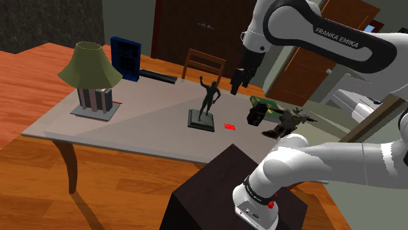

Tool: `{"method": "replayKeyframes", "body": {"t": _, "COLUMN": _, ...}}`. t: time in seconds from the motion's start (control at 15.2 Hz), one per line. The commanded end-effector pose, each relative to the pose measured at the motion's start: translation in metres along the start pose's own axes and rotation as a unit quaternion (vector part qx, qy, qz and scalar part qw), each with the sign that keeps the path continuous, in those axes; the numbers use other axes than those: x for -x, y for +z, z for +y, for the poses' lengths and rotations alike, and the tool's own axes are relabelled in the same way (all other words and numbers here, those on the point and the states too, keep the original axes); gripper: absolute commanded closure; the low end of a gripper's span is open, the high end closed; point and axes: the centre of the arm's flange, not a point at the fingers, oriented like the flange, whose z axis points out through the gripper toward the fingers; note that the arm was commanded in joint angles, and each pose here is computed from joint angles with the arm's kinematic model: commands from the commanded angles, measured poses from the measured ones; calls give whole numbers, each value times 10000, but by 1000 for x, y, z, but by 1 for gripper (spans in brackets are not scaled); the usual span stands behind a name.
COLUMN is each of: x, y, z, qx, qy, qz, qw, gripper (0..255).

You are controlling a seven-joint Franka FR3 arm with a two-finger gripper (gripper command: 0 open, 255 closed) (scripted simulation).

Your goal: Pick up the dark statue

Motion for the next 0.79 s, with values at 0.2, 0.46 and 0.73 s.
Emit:
{"method": "replayKeyframes", "body": {"t": 0.2, "x": -24, "y": 13, "z": 31, "qx": -83, "qy": -48, "qz": 8, "qw": 10000, "gripper": 0}}
{"method": "replayKeyframes", "body": {"t": 0.46, "x": -57, "y": 32, "z": 71, "qx": -194, "qy": -112, "qz": 20, "qw": 9997, "gripper": 0}}
{"method": "replayKeyframes", "body": {"t": 0.73, "x": -91, "y": 51, "z": 110, "qx": -305, "qy": -175, "qz": 31, "qw": 9994, "gripper": 0}}
